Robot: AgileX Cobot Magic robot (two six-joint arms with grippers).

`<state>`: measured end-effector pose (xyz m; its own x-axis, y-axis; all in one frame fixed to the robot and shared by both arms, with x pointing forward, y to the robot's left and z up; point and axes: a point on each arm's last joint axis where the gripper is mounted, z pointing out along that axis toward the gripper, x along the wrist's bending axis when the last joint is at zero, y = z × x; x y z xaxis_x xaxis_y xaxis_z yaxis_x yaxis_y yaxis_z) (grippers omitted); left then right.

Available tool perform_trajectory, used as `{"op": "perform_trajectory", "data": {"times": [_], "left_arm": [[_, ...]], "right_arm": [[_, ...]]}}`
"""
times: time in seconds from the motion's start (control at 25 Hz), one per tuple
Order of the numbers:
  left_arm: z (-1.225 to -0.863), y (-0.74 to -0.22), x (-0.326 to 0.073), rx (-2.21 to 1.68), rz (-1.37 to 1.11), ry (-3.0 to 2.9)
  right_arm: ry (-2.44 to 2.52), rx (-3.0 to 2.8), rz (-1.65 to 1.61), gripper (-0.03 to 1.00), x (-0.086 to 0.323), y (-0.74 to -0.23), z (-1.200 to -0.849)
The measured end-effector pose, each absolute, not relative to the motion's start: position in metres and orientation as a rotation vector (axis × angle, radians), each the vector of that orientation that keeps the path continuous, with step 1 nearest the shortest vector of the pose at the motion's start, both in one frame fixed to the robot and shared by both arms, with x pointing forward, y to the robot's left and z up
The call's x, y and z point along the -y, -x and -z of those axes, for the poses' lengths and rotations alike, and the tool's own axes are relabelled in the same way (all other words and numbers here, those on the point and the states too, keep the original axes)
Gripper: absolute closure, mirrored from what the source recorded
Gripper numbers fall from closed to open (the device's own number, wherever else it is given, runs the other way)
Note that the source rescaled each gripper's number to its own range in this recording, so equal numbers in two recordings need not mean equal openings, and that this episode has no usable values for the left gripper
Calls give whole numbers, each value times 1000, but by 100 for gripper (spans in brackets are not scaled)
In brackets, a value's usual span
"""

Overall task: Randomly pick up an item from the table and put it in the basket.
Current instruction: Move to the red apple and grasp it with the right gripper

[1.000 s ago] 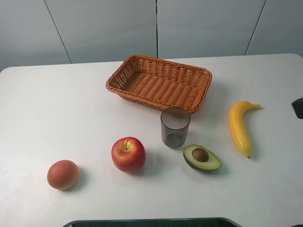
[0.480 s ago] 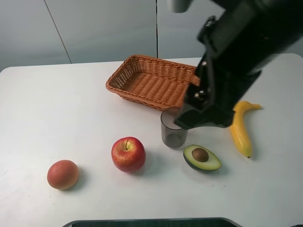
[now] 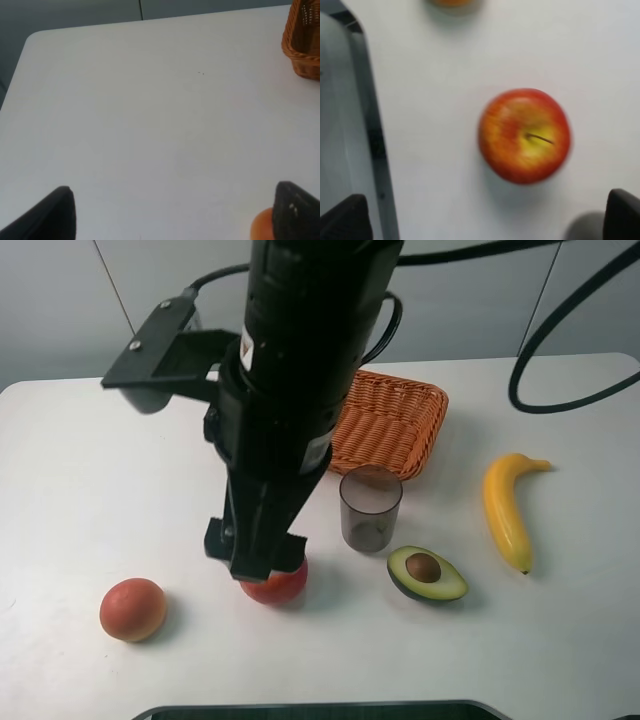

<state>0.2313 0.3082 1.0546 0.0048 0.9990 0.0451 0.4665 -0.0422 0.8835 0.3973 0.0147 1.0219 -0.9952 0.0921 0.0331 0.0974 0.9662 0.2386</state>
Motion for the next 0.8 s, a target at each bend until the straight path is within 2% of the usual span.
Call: {"op": "perform_trajectory", "data": {"times": [0.4, 0.8], "left_arm": [[-1055, -231, -308, -1541, -978, -1591], [-1055, -231, -308, -1541, -978, -1591]], "right_arm": [[171, 3099, 299, -3, -38, -410, -962], [329, 3133, 270, -3, -35, -434, -940]]}}
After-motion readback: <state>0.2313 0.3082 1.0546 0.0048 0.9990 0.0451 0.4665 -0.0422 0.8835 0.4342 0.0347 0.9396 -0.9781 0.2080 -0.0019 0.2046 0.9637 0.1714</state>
